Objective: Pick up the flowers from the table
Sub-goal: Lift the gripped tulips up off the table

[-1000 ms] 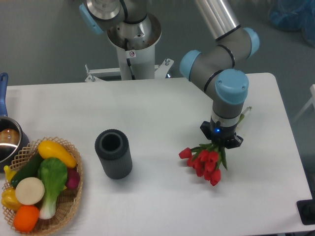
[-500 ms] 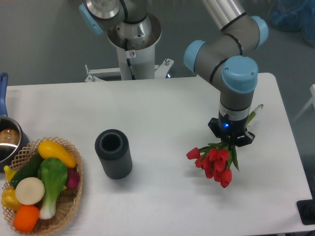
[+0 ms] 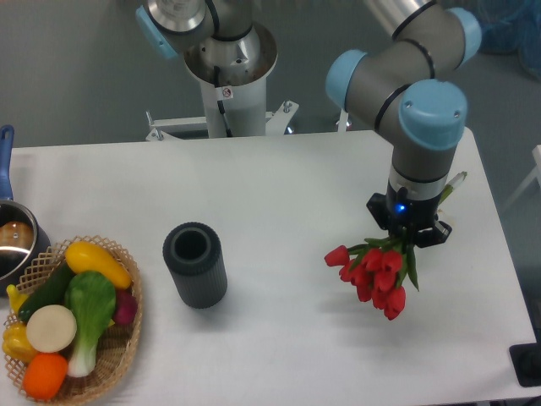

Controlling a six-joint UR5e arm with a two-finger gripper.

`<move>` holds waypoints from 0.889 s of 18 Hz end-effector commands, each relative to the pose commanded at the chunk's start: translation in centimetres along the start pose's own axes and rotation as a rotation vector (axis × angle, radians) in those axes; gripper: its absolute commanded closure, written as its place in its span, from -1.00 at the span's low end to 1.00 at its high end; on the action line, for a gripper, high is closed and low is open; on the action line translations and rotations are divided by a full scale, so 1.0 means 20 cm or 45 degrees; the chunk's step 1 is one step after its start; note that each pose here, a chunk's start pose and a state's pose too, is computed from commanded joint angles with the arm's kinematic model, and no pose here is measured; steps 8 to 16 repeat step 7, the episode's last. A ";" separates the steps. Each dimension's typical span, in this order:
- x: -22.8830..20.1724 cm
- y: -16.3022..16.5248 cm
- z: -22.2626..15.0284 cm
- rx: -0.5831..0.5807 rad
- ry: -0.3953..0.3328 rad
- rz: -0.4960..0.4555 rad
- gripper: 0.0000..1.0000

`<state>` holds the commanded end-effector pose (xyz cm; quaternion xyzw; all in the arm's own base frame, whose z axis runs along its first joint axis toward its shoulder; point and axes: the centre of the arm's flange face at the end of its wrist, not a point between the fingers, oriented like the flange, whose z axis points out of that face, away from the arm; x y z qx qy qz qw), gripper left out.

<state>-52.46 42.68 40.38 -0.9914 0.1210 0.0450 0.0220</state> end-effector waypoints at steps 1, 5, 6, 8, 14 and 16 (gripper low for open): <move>-0.01 0.01 -0.03 -0.002 0.007 0.010 0.67; 0.00 0.03 -0.07 -0.005 0.015 0.037 0.67; 0.00 0.04 -0.09 -0.003 0.007 0.037 0.68; 0.00 0.04 -0.09 -0.003 0.005 0.035 0.68; 0.00 0.04 -0.09 -0.003 0.005 0.035 0.68; 0.00 0.04 -0.09 -0.003 0.005 0.035 0.68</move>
